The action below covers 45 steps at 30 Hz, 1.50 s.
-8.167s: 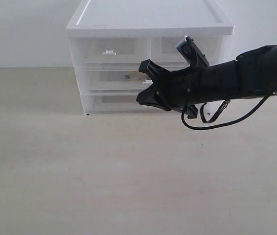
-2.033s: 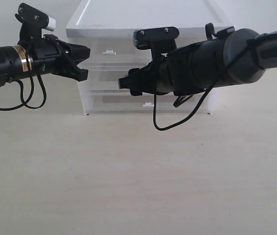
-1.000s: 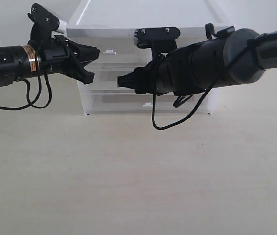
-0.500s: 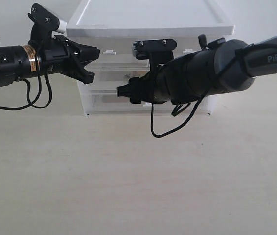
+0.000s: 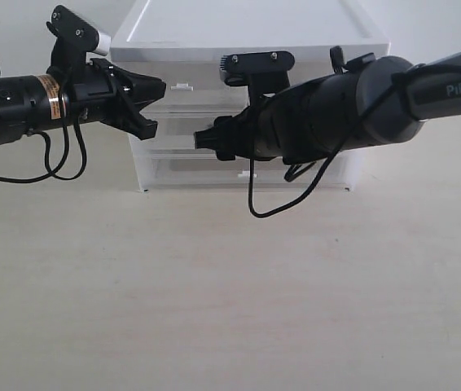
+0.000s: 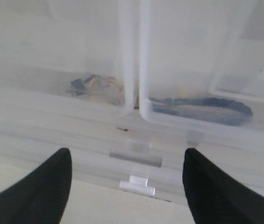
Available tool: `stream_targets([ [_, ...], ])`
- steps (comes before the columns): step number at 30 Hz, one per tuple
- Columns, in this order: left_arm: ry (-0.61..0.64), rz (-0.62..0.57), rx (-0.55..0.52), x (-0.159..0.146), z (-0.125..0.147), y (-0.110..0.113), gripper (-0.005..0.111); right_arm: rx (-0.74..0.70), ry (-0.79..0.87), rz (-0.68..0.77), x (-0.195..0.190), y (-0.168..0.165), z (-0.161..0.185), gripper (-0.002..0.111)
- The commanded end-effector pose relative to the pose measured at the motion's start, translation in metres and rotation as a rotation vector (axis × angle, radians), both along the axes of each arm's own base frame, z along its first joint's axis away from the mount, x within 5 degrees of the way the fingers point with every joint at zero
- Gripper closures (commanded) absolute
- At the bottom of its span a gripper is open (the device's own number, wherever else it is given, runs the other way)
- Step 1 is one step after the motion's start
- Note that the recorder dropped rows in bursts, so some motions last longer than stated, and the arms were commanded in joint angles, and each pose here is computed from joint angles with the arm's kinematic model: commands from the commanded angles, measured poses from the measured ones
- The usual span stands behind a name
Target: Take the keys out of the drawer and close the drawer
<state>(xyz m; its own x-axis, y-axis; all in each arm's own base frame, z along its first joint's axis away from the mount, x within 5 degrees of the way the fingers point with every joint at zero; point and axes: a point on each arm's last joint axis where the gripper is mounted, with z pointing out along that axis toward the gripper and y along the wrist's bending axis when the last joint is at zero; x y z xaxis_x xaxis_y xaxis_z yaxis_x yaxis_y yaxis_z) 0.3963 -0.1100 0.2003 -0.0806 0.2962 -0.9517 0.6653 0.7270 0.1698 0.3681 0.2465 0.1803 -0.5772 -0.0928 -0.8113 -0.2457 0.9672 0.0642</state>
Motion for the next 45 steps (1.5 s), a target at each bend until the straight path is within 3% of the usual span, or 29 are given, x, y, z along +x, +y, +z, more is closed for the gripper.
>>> stream_targets([
  [1, 0.027, 0.104, -0.056, 0.01, 0.003, 0.009, 0.103, -0.014, -0.03, -0.012, 0.002, -0.001, 0.007, 0.046],
  [11, 0.027, 0.104, -0.056, 0.01, 0.003, 0.009, 0.103, -0.015, -0.026, -0.005, 0.007, 0.003, 0.0, 0.047],
  [16, 0.025, 0.102, -0.059, 0.01, 0.003, 0.009, 0.103, -0.029, -0.035, -0.024, 0.008, 0.001, 0.001, 0.061],
  [23, 0.026, 0.103, -0.058, 0.01, 0.003, 0.009, 0.103, -0.034, -0.039, -0.019, 0.008, 0.001, 0.001, 0.063],
  [26, 0.026, 0.103, -0.058, 0.01, 0.003, 0.009, 0.103, -0.033, -0.041, -0.019, 0.008, 0.001, 0.002, 0.077],
  [30, 0.026, 0.103, -0.058, 0.01, 0.003, 0.009, 0.103, -0.05, -0.045, -0.004, 0.008, 0.001, 0.002, 0.108],
  [39, 0.032, 0.11, -0.051, 0.01, 0.002, 0.009, 0.103, -0.062, -0.042, 0.025, 0.004, 0.006, 0.001, 0.108],
  [45, 0.035, 0.111, -0.054, 0.01, 0.002, 0.009, 0.103, -0.167, -0.087, -0.024, -0.011, 0.019, 0.003, 0.108],
])
